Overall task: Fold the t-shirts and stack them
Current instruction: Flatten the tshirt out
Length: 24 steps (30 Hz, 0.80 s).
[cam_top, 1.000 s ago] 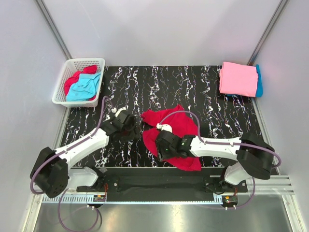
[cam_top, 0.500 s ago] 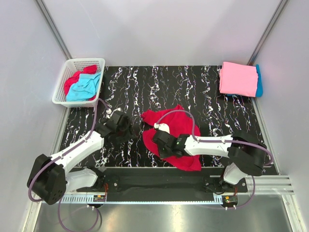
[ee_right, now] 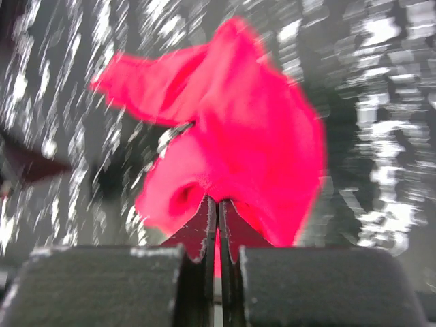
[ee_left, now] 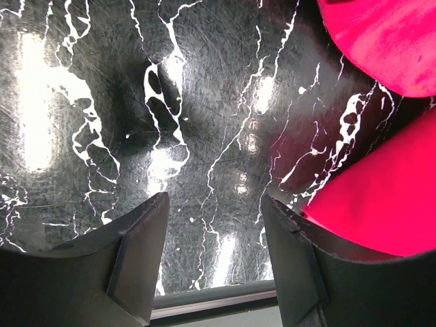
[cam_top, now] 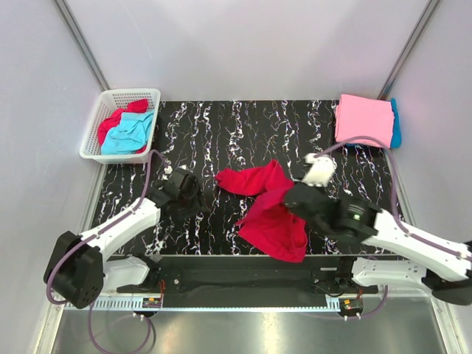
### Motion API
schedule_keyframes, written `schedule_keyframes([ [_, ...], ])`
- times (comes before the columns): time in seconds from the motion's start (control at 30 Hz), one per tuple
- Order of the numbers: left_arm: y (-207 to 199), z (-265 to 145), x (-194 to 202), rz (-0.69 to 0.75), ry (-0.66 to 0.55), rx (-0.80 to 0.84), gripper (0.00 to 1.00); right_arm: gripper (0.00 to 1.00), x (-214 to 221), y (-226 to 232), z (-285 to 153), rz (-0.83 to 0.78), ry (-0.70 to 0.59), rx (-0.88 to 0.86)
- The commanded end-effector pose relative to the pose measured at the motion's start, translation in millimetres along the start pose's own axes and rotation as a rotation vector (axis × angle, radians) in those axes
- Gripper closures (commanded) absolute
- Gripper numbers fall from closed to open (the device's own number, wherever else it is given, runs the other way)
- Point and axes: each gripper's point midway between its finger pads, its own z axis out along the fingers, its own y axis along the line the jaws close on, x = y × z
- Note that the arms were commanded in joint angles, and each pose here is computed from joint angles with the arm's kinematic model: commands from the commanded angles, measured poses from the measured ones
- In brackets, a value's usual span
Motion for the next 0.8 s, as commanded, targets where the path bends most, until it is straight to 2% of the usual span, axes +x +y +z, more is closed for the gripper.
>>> schedule_keyframes([
  [0.0,-20.1,-2.1,-14.4,0.013,-0.027,0.065,0.39,1.00,-32.2,-81.4,-23.3,0.020,-0.194,0.298],
  [0.07,-25.8,-1.1,-10.0,0.011,0.002,0.092,0.39,0.98,-34.1,-102.1,-27.0,0.037,-0.227,0.363],
  [0.13,-28.2,-1.1,-8.5,0.009,0.012,0.104,0.39,0.89,-28.8,-116.7,-22.4,0.071,-0.230,0.436],
  [0.2,-29.7,-2.2,-9.0,0.012,0.012,0.112,0.39,0.59,-20.1,-120.8,-17.1,0.081,-0.197,0.473],
  [0.27,-30.7,-3.9,-9.7,0.015,0.007,0.118,0.39,0.49,-13.8,-118.2,-9.6,0.073,-0.178,0.505],
  [0.47,-29.7,-6.2,-6.8,0.020,0.009,0.129,0.38,0.46,-7.2,-102.8,6.8,-0.027,-0.122,0.575],
  [0.5,-28.7,-5.9,-6.3,0.020,0.009,0.127,0.38,0.50,-1.7,-97.8,9.0,-0.036,-0.086,0.567],
  [0.57,-25.7,-3.9,-3.9,0.023,0.015,0.118,0.38,0.56,9.7,-79.3,23.8,-0.046,-0.041,0.505],
  [0.6,-25.4,-3.6,-3.9,0.021,0.014,0.117,0.38,0.68,22.9,-70.6,27.9,-0.032,0.017,0.461],
  [0.63,-24.3,-2.4,-2.9,0.021,0.018,0.114,0.38,0.71,37.0,-72.2,29.9,-0.054,0.055,0.422],
  [0.7,-24.0,-1.9,-2.3,0.024,0.020,0.114,0.38,0.75,54.0,-41.7,40.4,0.057,0.100,0.249],
  [0.73,-23.1,-0.6,-1.7,0.023,0.022,0.109,0.38,0.75,59.1,-29.2,45.6,0.118,0.079,0.139],
  [0.77,-23.7,-0.3,-1.7,0.026,0.021,0.111,0.38,0.75,71.2,-17.1,45.0,0.136,0.125,0.052],
])
